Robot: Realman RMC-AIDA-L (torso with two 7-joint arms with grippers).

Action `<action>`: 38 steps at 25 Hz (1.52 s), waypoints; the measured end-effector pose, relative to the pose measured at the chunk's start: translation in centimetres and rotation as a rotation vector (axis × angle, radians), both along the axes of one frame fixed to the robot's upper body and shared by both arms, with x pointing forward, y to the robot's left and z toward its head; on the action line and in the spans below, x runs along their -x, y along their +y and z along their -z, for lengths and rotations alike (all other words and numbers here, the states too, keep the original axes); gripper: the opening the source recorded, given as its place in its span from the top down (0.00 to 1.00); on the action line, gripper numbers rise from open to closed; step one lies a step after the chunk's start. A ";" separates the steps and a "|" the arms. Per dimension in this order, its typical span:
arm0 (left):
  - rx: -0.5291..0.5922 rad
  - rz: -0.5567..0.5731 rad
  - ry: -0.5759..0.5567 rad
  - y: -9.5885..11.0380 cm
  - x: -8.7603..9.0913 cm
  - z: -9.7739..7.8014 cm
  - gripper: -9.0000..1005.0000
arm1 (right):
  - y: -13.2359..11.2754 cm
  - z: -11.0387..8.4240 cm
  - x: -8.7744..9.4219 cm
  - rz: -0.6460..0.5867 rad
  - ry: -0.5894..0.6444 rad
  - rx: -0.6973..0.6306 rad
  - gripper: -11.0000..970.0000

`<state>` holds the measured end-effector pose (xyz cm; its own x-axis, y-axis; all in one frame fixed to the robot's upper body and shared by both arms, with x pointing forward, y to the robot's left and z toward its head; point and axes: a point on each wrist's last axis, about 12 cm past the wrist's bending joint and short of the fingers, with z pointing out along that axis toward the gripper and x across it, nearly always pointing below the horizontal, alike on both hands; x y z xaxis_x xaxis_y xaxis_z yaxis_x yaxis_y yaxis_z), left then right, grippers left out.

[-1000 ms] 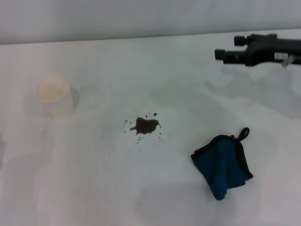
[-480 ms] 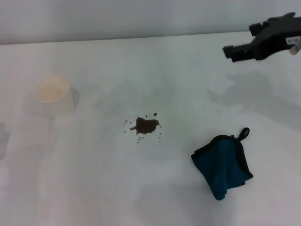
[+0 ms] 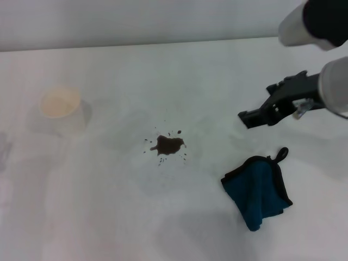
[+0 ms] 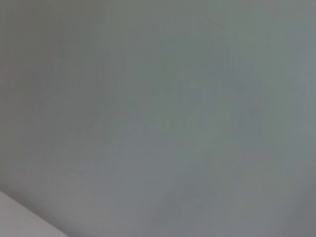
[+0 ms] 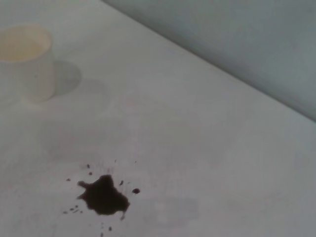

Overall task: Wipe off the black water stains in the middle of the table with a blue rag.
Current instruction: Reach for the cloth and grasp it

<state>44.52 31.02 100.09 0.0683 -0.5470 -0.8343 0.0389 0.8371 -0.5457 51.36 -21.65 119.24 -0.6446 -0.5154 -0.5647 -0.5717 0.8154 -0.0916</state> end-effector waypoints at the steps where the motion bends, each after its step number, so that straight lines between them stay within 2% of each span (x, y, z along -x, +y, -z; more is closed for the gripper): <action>1: 0.004 -0.004 -0.001 0.1 -0.1 0.0 0.12 | 0.2 0.4 -0.1 -0.002 0.007 -0.004 0.12; 6: -0.025 -0.009 0.034 0.6 -1.1 0.2 0.12 | 0.5 2.3 -0.3 0.000 0.045 0.001 0.12; 12: -0.064 0.001 0.061 0.8 -1.5 0.4 0.12 | 0.4 3.4 -0.5 0.003 0.050 0.005 0.12; 18: -0.095 0.010 0.058 0.7 -1.9 0.3 0.12 | 1.9 4.4 0.2 -0.071 0.076 0.031 0.12; 23: -0.117 0.031 0.057 0.4 -2.2 0.2 0.12 | 1.8 5.2 0.2 -0.068 0.092 0.036 0.12; 38: -0.130 0.106 0.066 -0.8 -1.9 0.5 0.13 | 1.7 5.6 0.4 -0.055 0.122 0.040 0.12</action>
